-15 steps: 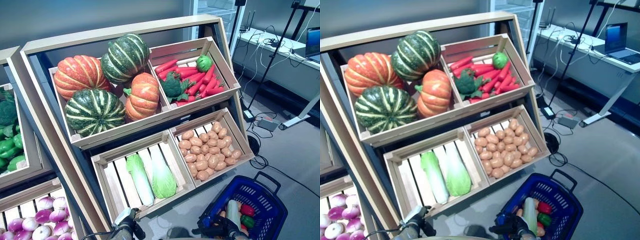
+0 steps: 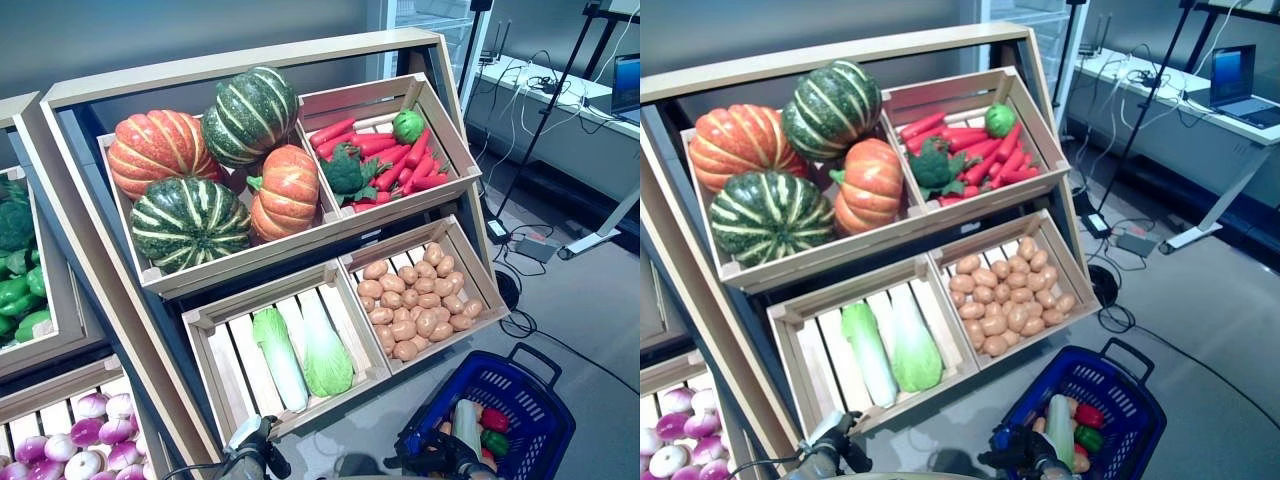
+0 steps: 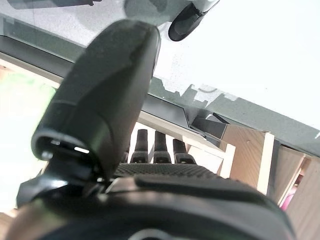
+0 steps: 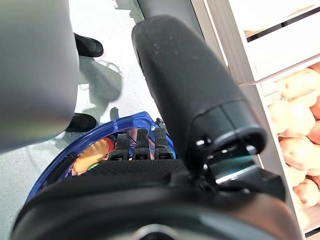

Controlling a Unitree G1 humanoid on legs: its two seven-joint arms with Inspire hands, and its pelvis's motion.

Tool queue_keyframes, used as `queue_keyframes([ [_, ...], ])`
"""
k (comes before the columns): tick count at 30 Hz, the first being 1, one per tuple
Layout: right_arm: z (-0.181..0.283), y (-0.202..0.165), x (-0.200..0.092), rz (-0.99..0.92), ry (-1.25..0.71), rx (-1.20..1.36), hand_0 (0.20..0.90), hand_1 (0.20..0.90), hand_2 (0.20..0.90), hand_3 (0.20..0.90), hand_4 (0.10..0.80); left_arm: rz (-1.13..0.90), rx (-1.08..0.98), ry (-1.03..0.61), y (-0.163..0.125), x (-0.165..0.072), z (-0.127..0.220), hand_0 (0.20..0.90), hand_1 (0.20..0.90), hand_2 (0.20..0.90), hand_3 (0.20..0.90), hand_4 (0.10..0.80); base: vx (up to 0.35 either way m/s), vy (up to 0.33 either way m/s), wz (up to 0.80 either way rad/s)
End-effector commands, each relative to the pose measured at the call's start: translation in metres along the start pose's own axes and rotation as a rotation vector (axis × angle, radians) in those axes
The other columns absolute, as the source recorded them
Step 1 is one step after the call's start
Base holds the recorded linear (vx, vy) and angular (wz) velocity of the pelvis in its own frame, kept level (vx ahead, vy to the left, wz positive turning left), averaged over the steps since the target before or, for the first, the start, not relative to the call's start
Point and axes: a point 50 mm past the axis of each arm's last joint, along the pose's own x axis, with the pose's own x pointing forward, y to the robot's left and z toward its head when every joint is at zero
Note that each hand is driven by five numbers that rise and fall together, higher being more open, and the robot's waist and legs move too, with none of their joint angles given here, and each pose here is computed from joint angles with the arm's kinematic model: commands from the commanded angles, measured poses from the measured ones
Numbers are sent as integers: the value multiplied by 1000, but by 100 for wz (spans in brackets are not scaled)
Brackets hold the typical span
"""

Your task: Put vegetables into the basket

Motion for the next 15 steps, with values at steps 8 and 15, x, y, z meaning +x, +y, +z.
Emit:
queue_keyframes([
  [8, 20, 5, 4, 31, -76, 26, 900, 900, 900, 900, 800, 54, -111, -36, 24, 7, 10, 900, 900, 900, 900, 800, 0, 0, 0],
  [15, 25, -1, 3, 21, -83, 27, 900, 900, 900, 900, 800, 119, -305, -268, 62, 6, 48, 900, 900, 900, 900, 800, -10, 4, 1],
])
